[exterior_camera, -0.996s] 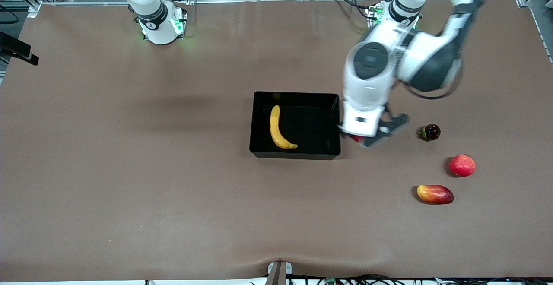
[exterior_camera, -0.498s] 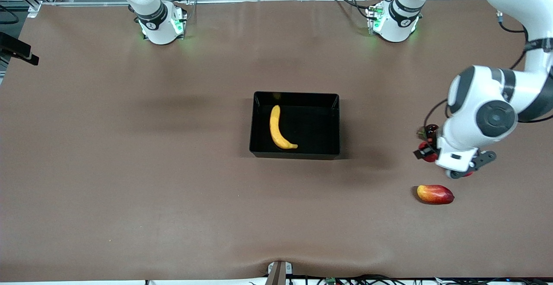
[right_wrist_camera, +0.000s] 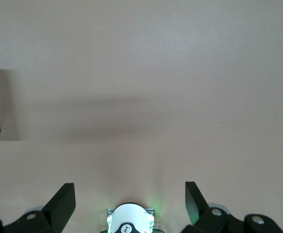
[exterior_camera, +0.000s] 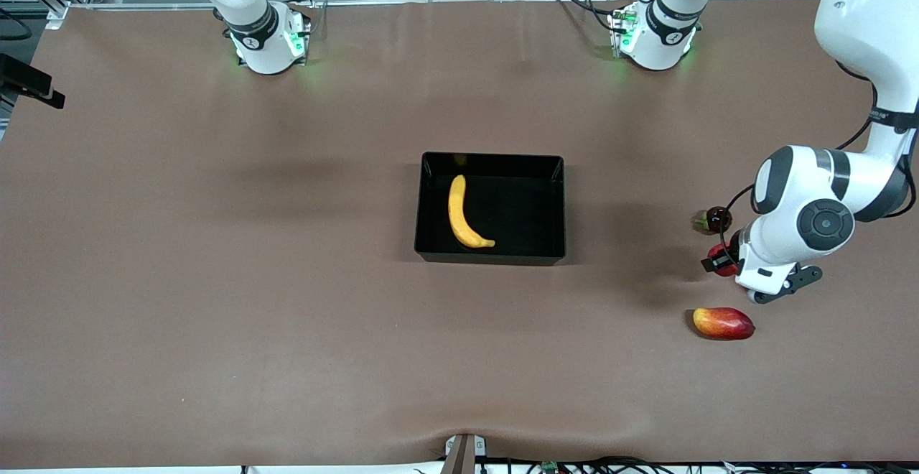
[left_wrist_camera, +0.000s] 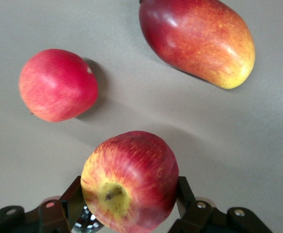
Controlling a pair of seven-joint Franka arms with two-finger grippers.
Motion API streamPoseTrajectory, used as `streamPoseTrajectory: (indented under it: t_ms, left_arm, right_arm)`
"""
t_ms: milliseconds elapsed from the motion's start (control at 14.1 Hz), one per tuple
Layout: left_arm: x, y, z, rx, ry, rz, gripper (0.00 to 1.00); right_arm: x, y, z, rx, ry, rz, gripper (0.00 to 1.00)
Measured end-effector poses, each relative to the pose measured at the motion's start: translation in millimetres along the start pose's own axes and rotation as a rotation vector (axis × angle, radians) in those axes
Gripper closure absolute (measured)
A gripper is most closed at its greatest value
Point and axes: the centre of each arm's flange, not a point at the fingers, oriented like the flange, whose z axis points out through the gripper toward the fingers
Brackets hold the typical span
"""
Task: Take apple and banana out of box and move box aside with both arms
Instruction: 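Carry the apple beside the plum and mango, then open the left gripper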
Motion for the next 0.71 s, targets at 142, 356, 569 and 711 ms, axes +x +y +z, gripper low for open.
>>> streamPoseTrajectory:
  t_ms: [142, 356, 569, 711]
  left_arm:
    - [1.8, 2.8, 14.1, -0.002, 0.003, 0.011, 0.21]
    - [6.6, 2.5, 37.7, 0.010, 0.010, 0.033, 0.21]
    - [12.9, -0.8, 51.7, 0.011, 0.001, 0.029, 0.21]
    - [17.5, -0.9, 47.6, 0.005, 0.012, 0.024, 0.06]
  right_arm:
    - [0.0, 0.0, 0.0, 0.000, 0.000, 0.000, 0.00]
    - [0.0, 0.0, 0.1, 0.000, 0.000, 0.000, 0.00]
    - [0.0, 0.0, 0.1, 0.000, 0.000, 0.000, 0.00]
    - [0.0, 0.0, 0.1, 0.000, 0.000, 0.000, 0.00]
